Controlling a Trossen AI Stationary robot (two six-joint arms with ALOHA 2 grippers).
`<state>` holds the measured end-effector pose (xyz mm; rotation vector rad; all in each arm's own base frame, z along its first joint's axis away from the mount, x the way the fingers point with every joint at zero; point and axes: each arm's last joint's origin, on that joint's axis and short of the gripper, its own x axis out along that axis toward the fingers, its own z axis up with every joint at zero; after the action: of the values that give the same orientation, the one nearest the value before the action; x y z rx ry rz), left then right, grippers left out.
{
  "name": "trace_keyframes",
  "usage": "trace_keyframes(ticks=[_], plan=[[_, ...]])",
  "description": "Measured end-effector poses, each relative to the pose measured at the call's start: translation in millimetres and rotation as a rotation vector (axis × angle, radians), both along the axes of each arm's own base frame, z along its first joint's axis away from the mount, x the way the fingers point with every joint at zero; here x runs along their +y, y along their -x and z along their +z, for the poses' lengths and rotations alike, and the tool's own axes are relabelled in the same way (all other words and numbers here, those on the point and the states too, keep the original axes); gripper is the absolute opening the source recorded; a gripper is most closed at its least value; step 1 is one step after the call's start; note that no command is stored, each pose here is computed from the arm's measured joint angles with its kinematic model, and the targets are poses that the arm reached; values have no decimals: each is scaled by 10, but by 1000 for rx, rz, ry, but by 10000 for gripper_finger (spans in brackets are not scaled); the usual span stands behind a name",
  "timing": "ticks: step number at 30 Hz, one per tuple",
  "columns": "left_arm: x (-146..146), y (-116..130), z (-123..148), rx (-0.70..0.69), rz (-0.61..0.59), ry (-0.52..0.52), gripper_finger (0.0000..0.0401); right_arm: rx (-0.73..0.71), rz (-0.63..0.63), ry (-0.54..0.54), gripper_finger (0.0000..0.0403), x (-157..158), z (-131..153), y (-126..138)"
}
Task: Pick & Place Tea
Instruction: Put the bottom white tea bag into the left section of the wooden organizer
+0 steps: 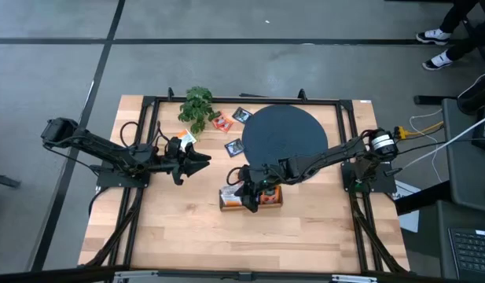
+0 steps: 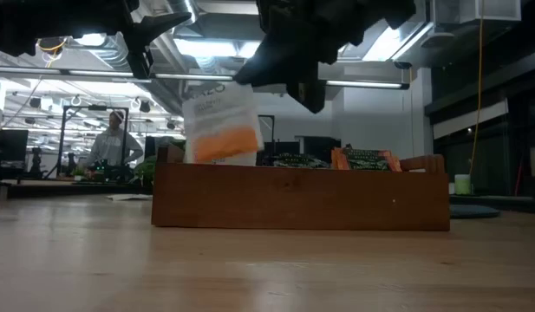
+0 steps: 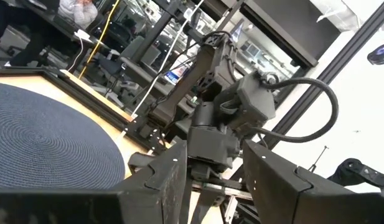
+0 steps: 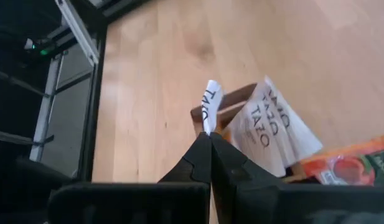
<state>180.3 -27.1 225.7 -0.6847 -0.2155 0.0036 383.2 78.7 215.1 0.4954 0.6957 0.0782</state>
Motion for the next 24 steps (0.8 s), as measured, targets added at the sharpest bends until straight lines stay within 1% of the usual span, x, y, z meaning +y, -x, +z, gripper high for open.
trace_keyframes(ticks=[4, 11, 14, 18, 24], plan=[[0, -2, -12, 13, 2, -2, 152, -7, -49, 20, 0, -21, -88, 31], [1, -5, -23, 24, 7, -3, 152, -7, -82, 34, 0, -58, -211, 80], [2, -4, -23, 24, 10, -2, 152, -41, -87, 26, 1, -60, -230, 83], [2, -5, -24, 25, 10, -3, 152, -14, -138, 37, 12, -80, -299, 121], [2, -4, -24, 25, 11, -2, 152, -17, -147, 51, 29, -85, -299, 121]])
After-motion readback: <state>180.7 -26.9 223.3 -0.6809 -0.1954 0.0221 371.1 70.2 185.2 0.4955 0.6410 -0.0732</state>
